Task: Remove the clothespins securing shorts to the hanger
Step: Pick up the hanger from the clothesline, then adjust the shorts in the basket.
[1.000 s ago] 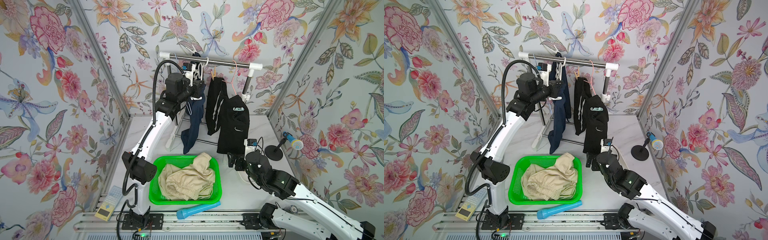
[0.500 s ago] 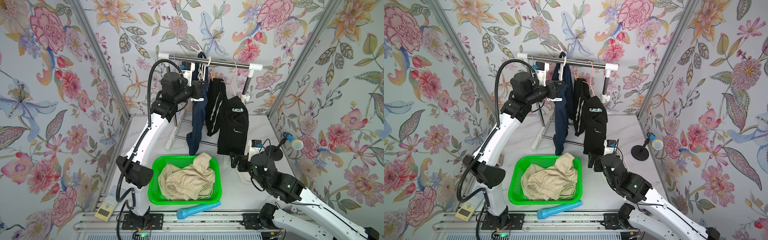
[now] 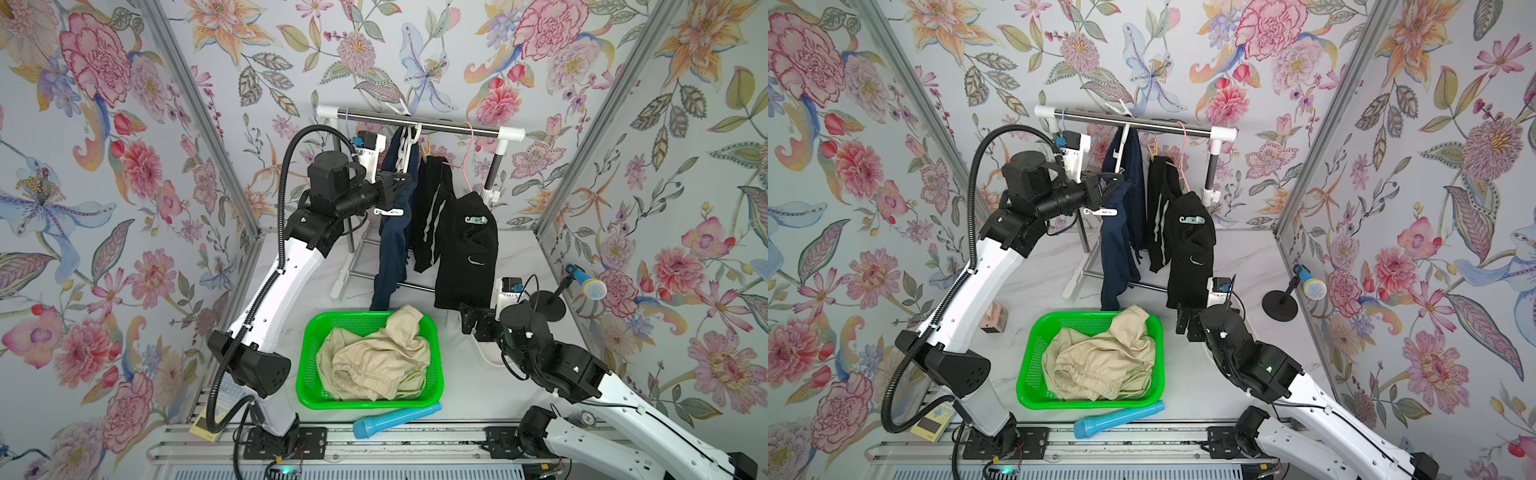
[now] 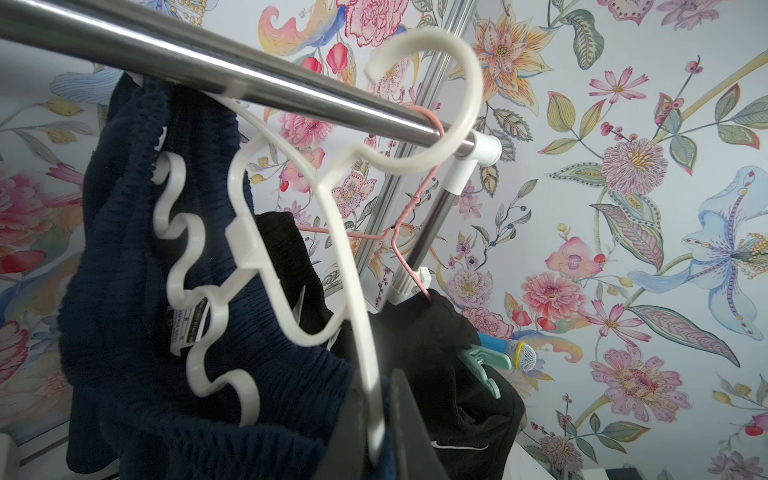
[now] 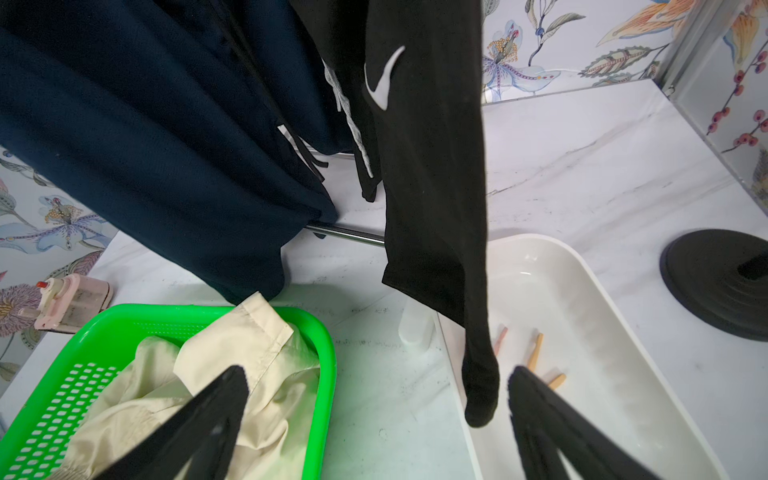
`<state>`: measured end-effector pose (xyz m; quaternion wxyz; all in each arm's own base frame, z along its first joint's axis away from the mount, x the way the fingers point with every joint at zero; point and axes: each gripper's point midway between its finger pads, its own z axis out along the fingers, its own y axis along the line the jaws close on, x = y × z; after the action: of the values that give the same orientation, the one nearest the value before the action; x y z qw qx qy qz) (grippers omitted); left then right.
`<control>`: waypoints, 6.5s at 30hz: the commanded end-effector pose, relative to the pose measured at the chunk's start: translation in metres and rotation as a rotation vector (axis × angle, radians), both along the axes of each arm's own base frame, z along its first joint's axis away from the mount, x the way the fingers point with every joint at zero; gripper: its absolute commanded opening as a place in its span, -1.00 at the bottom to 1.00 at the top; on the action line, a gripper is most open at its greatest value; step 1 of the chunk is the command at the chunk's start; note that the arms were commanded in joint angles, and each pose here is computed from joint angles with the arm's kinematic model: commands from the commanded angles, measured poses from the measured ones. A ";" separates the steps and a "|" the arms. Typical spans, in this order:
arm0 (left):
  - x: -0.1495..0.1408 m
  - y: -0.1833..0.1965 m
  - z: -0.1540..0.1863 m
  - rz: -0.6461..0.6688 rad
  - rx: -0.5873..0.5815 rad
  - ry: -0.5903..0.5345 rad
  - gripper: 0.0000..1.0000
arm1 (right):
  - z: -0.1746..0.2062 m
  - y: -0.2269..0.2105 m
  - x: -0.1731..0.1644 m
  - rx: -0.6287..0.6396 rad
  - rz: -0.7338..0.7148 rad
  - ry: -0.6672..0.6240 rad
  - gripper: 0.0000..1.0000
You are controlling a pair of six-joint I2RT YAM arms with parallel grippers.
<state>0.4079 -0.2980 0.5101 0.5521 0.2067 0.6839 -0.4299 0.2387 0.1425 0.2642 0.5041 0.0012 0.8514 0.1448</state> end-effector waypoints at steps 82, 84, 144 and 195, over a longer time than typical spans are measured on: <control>-0.238 0.094 0.084 -0.178 0.090 -0.397 -1.00 | 0.057 -0.019 0.004 -0.012 -0.001 -0.124 0.98; -0.234 0.084 0.074 -0.214 0.086 -0.369 -1.00 | 0.063 -0.020 0.001 -0.013 0.016 -0.137 0.98; -0.324 0.083 -0.100 -0.523 0.331 -0.115 -1.00 | 0.200 0.156 -0.066 -0.712 0.947 -0.943 0.21; -0.281 0.059 -0.117 -0.469 0.375 -0.075 -0.16 | 0.127 0.165 -0.045 -0.911 1.024 -0.812 -1.00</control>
<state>0.1103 -0.2349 0.3843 0.3787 0.4789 0.6673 -0.4266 0.1903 0.2995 0.3669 0.5557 -0.6800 0.4779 -0.0188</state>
